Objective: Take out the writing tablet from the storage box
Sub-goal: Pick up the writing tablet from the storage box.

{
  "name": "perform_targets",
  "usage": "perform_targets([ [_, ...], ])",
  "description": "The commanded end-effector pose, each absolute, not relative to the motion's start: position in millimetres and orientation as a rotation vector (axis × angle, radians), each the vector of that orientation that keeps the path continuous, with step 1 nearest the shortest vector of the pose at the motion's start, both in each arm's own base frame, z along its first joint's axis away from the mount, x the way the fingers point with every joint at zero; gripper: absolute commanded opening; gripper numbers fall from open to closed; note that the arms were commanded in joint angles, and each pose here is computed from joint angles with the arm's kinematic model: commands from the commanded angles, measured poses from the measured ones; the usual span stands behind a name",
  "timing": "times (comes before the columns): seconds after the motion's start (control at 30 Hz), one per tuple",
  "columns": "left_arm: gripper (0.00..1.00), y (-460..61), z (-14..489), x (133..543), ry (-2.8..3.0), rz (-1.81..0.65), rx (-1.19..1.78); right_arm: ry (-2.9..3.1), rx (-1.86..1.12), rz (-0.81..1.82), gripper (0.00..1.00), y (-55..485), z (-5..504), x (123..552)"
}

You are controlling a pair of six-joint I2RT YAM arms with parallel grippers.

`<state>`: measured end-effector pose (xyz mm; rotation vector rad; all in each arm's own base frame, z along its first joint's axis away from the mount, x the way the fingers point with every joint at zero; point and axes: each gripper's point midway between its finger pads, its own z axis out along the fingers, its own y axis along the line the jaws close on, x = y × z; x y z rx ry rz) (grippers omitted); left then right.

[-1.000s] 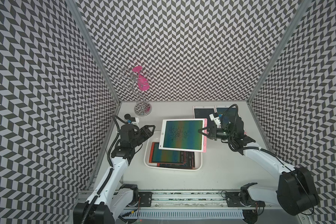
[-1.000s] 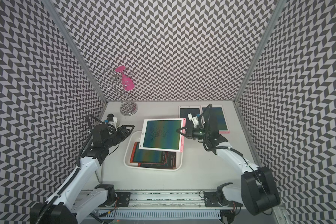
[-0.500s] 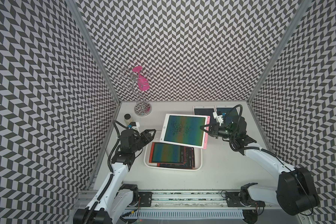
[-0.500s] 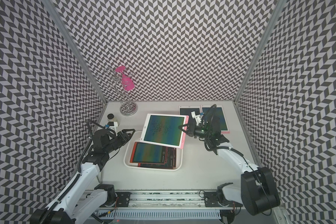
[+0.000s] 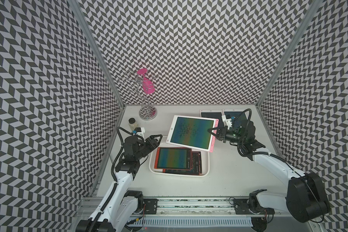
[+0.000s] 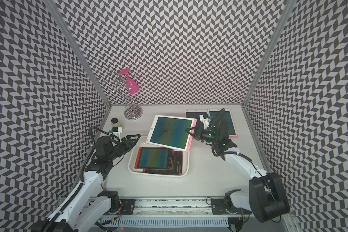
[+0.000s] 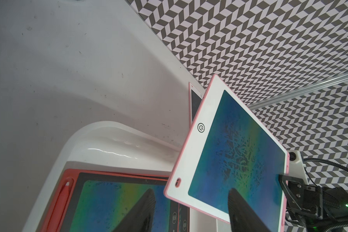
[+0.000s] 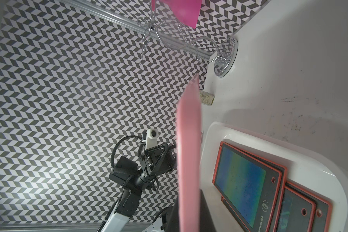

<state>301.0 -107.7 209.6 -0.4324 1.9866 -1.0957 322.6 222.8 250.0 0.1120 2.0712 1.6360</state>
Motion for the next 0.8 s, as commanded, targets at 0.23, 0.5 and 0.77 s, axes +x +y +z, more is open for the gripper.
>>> perform_targets([
  [0.23, 0.61, -121.5, 227.5, 299.8, 1.886, -1.225, -0.401, 1.853, 0.210, 1.551, 0.00, 212.4, 289.2, 344.8],
  [0.5, 0.62, -149.6, 234.6, 303.4, 1.855, -1.325, -0.356, 1.764, 0.325, 1.568, 0.00, 214.8, 290.6, 348.0],
  [0.77, 0.62, -165.7, 223.1, 305.0, 1.887, -1.363, -0.357, 1.727, 0.339, 1.590, 0.00, 226.3, 299.2, 348.1],
])
